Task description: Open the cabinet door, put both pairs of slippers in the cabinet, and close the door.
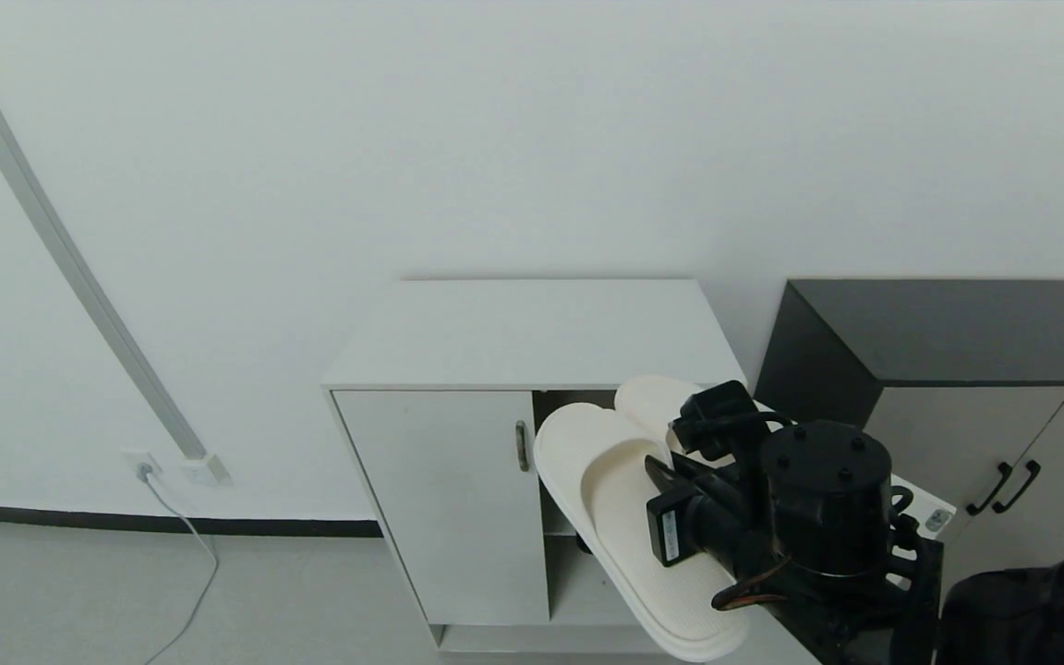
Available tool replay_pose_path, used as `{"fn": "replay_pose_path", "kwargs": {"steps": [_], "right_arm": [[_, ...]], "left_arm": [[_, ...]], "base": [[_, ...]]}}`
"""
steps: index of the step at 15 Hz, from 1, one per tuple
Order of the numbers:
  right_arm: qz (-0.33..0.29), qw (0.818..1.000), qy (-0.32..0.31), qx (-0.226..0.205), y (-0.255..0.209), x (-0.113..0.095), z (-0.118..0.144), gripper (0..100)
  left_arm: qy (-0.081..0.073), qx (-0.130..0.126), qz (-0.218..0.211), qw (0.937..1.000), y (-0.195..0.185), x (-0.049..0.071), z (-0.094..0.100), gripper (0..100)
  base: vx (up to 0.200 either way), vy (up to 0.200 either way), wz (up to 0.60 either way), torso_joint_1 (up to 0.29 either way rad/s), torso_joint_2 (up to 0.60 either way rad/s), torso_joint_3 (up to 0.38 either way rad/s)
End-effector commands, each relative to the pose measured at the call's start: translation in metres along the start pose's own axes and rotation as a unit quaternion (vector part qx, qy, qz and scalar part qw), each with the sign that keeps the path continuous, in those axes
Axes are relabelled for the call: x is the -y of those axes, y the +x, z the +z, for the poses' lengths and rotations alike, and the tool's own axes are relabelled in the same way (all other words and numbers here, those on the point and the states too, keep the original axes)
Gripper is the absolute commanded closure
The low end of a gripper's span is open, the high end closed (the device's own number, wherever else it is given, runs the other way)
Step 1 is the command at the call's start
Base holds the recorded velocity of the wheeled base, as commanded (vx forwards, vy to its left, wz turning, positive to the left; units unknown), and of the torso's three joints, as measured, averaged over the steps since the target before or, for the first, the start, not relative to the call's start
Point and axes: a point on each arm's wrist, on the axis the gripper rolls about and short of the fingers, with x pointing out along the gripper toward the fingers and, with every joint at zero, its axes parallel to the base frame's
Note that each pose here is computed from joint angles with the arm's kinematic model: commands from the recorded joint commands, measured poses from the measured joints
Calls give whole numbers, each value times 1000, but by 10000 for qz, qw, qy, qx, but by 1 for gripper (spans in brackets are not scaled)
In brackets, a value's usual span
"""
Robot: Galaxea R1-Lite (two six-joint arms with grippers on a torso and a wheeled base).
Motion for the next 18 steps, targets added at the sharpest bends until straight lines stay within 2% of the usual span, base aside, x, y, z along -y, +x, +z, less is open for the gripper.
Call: {"fn": "replay_pose_path", "kwargs": {"steps": [1, 7, 13, 18], "right_arm": [[-2, 10000, -17, -33, 0, 0, -2, 100], [-4, 10000, -31, -60, 2, -1, -4, 100], [2, 10000, -29, -88, 3, -1, -6, 100], [-9, 9999, -39, -143, 4, -1, -9, 100]], "left_arm": [[0, -7, 4, 10000, 0, 0, 0, 100], [0, -7, 4, 10000, 0, 0, 0, 100], [0, -7, 4, 10000, 0, 0, 0, 100], [0, 1, 4, 10000, 0, 0, 0, 100]], "base": [[0, 0, 0, 0, 0, 0], [0, 0, 0, -7, 13, 9], [0, 0, 0, -156, 360, 198], [0, 0, 0, -222, 521, 292]]}}
